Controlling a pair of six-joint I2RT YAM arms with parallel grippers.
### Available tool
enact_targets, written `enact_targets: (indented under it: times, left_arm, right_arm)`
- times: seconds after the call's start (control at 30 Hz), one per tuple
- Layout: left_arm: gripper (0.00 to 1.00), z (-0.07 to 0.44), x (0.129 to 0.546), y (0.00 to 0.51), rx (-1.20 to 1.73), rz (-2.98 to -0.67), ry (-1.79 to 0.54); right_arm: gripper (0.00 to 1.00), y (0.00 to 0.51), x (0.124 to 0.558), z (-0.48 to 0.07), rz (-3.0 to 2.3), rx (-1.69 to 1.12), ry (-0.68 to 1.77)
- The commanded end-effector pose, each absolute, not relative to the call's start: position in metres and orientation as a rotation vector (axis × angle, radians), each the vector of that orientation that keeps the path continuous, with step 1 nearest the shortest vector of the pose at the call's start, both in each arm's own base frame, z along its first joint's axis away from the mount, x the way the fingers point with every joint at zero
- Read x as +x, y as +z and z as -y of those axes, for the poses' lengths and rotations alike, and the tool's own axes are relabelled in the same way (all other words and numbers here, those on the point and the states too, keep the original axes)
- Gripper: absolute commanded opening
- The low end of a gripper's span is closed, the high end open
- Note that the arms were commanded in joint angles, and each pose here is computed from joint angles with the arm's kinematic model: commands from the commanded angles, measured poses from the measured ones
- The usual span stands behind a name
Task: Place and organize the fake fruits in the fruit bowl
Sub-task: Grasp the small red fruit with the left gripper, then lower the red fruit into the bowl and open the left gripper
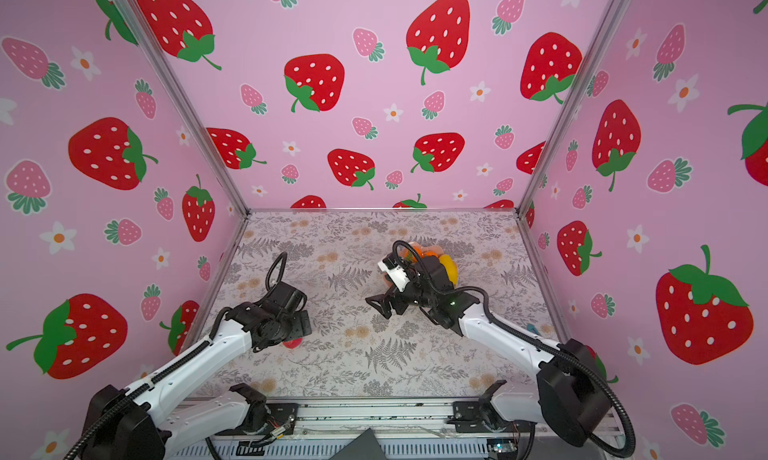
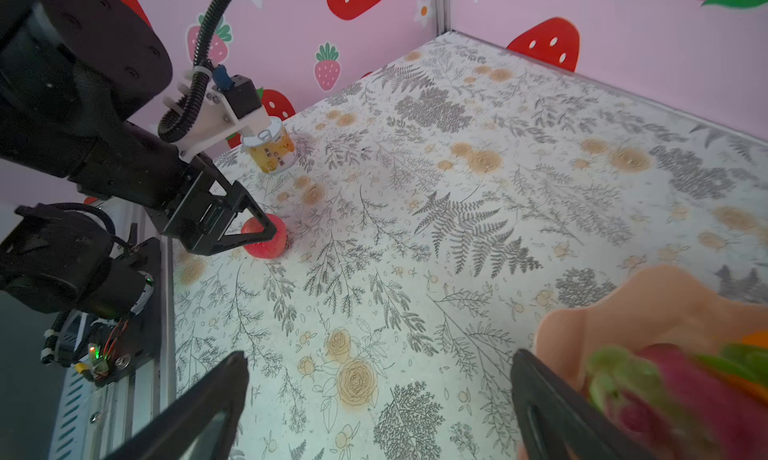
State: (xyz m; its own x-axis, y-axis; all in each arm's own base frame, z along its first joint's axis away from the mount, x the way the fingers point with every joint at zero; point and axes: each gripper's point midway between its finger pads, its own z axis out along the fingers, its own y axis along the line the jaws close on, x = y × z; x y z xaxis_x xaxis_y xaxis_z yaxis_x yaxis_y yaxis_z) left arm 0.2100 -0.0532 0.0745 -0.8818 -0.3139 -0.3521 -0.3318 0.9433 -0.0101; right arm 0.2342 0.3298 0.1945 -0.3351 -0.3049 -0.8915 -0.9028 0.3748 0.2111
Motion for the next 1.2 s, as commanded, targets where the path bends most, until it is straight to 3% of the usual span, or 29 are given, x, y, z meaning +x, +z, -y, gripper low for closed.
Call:
enact_targets:
  times: [0.0,0.27,0.37,0.63,0.93,1.17]
  left_arm:
    - [0.94,0.046,0.204,0.062,-0.548,-2.767,0.117]
    - [0.83,0.053,0.205,0.041,-0.575,-2.792,0.052]
    - [0.74,0.055,0.205,0.034,-0.589,-2.801,0.024]
    - [0.59,0.071,0.221,0.047,-0.520,-2.775,-0.102]
    - [0.57,0.169,0.317,0.141,-0.134,-2.540,-0.496]
    - [0.56,0.271,0.392,0.173,0.168,-2.490,-0.676]
  right_arm:
    - [0.99,0.213,0.229,-0.343,-1.747,-1.053,1.036]
    - [0.99,0.206,0.223,-0.346,-1.756,-1.126,1.014]
    - [0.99,0.193,0.225,-0.344,-1.800,-1.129,0.992]
    - [0.99,0.165,0.249,-0.321,-1.993,-0.987,0.881]
    - [0.99,0.168,0.273,-0.263,-2.091,-0.742,0.806]
    - [0.99,0.180,0.294,-0.210,-2.126,-0.475,0.740]
